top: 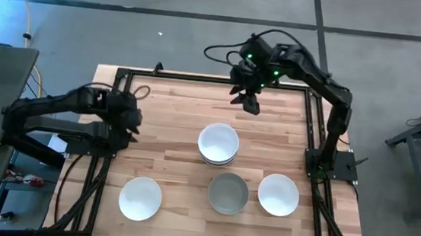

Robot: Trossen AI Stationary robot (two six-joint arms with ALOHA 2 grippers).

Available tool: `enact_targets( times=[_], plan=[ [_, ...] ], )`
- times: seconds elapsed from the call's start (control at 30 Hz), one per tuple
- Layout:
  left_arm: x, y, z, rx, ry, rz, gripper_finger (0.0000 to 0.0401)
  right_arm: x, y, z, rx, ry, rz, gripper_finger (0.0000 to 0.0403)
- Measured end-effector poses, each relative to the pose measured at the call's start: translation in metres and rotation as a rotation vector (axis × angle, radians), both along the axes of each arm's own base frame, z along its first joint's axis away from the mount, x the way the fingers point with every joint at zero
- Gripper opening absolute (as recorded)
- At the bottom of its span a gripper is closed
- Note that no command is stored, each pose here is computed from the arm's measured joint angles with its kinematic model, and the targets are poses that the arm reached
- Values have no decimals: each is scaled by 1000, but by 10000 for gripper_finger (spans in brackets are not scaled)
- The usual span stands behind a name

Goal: Nest bowls inside each other
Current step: Stack the left white bowl on top of the top white bowl

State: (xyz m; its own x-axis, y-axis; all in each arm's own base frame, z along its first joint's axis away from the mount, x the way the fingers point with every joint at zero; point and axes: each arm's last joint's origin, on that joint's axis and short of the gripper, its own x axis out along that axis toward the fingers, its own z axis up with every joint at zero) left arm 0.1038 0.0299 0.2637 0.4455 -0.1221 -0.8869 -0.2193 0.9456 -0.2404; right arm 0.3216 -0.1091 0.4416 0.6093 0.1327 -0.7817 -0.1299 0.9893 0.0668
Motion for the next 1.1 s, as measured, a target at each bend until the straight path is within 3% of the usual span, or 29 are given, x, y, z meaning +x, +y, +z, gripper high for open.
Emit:
enact_targets(
  times=[0.2, 0.47, 0.87, 1.1],
  plan=[
    [8, -12, -23, -106, 15, -5, 161, -12, 0, 20, -79, -137, 44, 158],
    [26, -32, -23, -169, -43, -39, 161, -23, -13, 30, -88, -211, 38, 158],
    [56, -79, -41, -26, 23, -67, 161, -34, -34, 32, -45, -239, 12, 158],
    [64, -112, -54, -9, 40, -78, 161, -36, -39, 32, -40, -258, 37, 158]
  ],
)
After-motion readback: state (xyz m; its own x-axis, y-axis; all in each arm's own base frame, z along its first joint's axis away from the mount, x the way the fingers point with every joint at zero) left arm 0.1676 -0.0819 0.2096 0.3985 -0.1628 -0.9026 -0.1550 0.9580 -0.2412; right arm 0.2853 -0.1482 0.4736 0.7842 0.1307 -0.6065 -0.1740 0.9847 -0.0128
